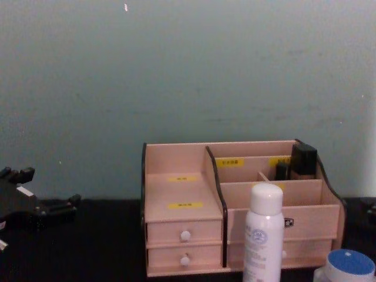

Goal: Pick up the facial cleanser and watermelon frost from the table and place them into the tiered storage box.

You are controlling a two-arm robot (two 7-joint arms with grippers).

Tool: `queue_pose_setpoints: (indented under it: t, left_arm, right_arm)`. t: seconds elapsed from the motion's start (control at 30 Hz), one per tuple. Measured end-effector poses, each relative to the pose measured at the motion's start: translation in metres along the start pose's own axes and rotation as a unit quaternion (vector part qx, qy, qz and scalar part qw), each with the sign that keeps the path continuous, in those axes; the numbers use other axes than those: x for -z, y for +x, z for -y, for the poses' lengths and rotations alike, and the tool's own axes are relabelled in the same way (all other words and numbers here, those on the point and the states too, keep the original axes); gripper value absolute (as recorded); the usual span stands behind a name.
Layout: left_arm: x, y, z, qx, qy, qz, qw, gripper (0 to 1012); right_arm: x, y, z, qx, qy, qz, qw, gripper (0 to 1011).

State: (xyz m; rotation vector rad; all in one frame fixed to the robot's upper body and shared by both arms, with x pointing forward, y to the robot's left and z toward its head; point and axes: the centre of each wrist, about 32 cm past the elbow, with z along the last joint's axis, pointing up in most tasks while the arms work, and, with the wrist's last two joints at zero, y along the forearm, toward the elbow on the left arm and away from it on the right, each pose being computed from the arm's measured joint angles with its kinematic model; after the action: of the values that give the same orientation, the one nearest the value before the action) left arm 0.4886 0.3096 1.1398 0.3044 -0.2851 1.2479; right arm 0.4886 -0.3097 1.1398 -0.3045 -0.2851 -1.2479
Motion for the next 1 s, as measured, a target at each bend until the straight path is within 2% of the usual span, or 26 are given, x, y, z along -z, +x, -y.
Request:
queue_pose_setpoints:
  t: [1.0]
  left_arm:
    - [0.0000,0.0000,0.0000,0.000,0.000,0.000,1.0000,1001]
  right_arm:
    - [0.0000,0.0000,0.0000,0.000,0.000,0.000,1.0000,1003]
